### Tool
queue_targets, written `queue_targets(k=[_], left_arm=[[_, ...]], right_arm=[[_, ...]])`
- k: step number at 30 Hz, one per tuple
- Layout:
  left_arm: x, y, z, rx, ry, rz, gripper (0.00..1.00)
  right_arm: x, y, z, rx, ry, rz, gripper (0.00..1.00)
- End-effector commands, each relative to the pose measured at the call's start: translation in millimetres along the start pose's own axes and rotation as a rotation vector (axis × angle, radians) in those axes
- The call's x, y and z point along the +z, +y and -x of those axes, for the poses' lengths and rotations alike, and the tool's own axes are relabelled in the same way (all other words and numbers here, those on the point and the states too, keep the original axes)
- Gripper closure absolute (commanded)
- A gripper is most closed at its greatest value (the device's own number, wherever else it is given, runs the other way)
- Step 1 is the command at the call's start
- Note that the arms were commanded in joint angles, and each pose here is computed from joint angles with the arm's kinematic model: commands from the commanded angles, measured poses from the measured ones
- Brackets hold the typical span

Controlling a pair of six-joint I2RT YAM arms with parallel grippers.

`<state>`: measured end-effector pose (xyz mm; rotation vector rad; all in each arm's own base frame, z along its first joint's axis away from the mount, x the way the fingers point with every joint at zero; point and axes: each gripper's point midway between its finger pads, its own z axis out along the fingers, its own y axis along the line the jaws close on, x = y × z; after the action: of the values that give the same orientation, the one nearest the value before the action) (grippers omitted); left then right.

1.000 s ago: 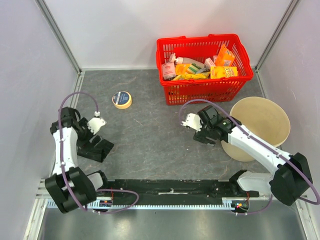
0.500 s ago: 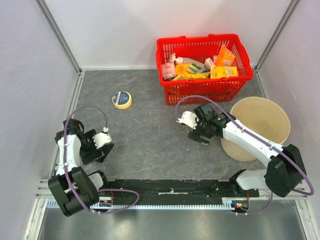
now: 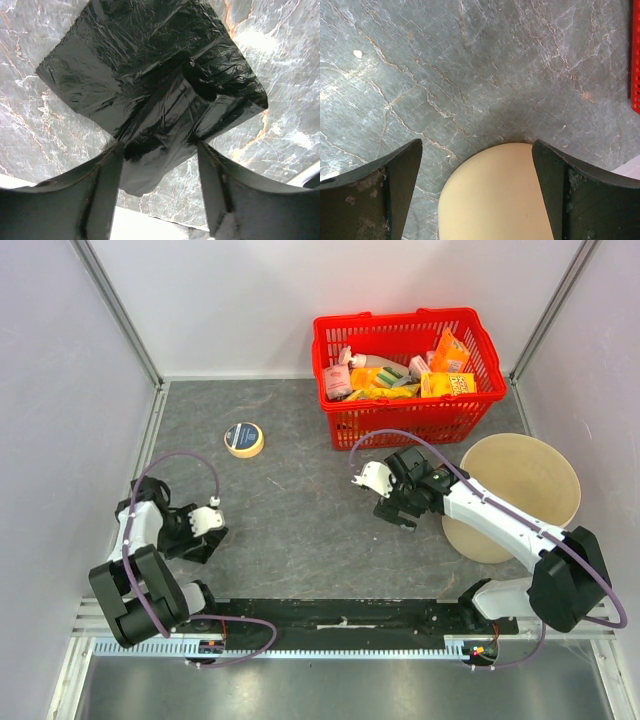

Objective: Put the trash bags into the trash bin

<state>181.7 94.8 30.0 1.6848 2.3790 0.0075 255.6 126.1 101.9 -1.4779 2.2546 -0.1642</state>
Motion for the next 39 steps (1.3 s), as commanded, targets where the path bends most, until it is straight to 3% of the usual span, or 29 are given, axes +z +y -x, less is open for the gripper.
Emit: queue_targets(k=[1,10,15,19,25,32,35,39], left_arm=[[9.0,5.8,8.9,0.058,-0.06,0.04,0.4],[15.8,-0.8,42.0,0.232,-0.114,0.072,0.71],[12.4,3.4,92.2,0.332,-0.169,0.089,0.98],[4.2,4.3,151.6,0.425,-0.257,0.111,0.98],[4.6,-12.6,233.1,0.518,-0.295,0.068,0.98],[-21.7,-23.3,346.3,0.547,-0.432,0.113,0.98],[-31.8,-32.2,376.4,0.548,-0.48,0.117,0.98],[-32.4,-41.5,385.0,0.578,-0.491,0.141,0.98]], right_arm=[[-10.3,-7.2,10.0,0.016,-0.032,-0.028,0.02],[-10.4,-9.2,16.5,0.026,-0.033,-0.023,0.02],[-9.6,-7.0,25.2,0.042,-0.056,0.003,0.02],[-6.0,0.8,32.7,0.058,-0.079,0.052,0.02],[-2.8,4.0,45.8,0.095,-0.121,0.083,0.02],[2.8,-11.5,59.9,0.19,-0.16,0.064,0.02],[6.5,-25.1,55.6,0.256,-0.146,0.044,0.02],[9.8,-36.5,49.9,0.332,-0.147,0.051,0.02]])
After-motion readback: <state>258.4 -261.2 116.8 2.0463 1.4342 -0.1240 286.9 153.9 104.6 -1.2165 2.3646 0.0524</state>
